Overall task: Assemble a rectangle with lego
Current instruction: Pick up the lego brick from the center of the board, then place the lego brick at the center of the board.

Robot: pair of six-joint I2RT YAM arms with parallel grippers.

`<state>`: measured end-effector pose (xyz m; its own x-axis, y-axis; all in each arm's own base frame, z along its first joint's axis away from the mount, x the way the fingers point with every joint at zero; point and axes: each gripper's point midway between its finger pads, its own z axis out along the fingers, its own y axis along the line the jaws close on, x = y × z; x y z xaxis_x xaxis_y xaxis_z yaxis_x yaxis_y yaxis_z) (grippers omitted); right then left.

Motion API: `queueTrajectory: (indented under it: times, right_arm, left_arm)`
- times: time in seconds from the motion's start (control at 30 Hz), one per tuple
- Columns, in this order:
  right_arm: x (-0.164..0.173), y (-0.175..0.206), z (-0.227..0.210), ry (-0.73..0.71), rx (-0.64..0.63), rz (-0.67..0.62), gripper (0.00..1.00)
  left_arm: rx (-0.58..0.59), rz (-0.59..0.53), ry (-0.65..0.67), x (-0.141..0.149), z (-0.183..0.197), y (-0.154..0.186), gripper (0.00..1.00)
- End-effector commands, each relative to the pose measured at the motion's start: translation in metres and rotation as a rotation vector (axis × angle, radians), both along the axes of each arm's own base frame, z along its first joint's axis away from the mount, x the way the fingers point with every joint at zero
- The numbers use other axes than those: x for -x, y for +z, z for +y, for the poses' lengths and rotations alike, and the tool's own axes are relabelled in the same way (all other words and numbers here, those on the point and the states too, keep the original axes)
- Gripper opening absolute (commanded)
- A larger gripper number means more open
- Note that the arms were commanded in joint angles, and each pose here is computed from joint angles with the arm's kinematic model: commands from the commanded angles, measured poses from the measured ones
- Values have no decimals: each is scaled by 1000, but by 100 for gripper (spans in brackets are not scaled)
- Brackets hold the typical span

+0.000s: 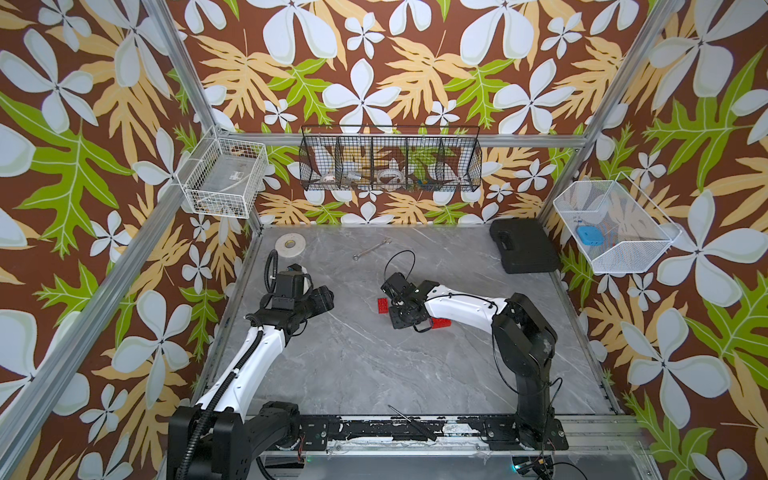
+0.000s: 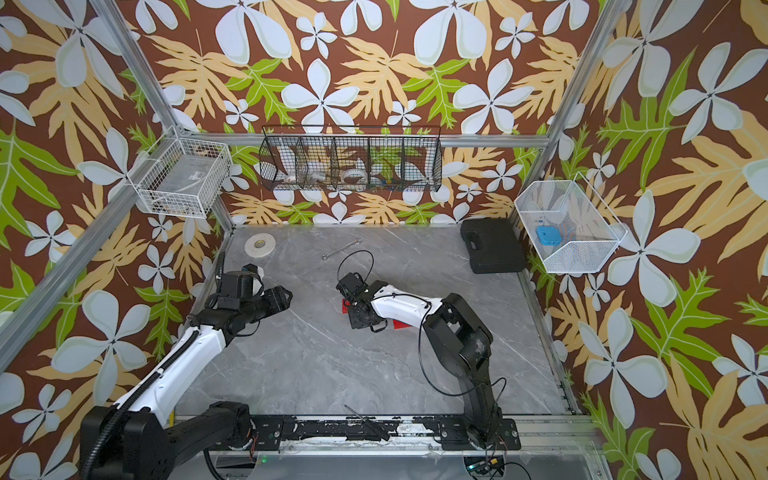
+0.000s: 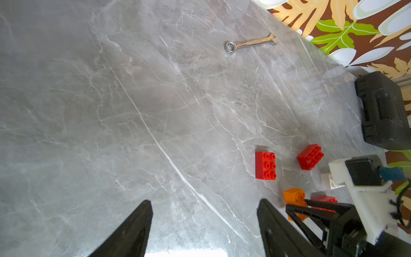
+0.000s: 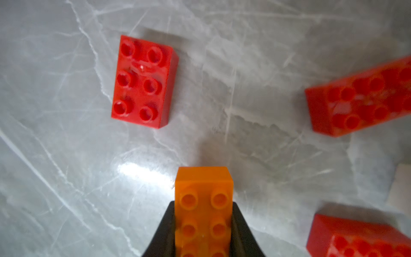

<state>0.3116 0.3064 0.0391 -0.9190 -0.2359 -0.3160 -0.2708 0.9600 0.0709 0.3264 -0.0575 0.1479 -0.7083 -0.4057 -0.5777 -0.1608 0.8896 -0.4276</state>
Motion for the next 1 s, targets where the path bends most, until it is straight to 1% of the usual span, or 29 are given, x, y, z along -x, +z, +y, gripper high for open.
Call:
queueTrajectory:
  times: [0.0, 0.13, 0.27, 0.73, 0.97]
  right_arm:
    - [12, 2, 15, -73, -109, 50, 23]
    - [12, 6, 27, -77, -111, 15, 24]
    - [4, 5, 36, -83, -103, -13, 24]
    - [-11, -5, 35, -133, -58, -55, 25]
    - [-17, -11, 43, -130, -65, -43, 26]
  left_arm:
    - [-3, -11, 4, -1, 1, 3, 77]
    - [-4, -19, 10, -1, 2, 5, 77]
    - [-6, -22, 11, -1, 3, 6, 77]
    - [-5, -25, 17, -1, 3, 8, 77]
    - [-7, -25, 19, -1, 4, 7, 77]
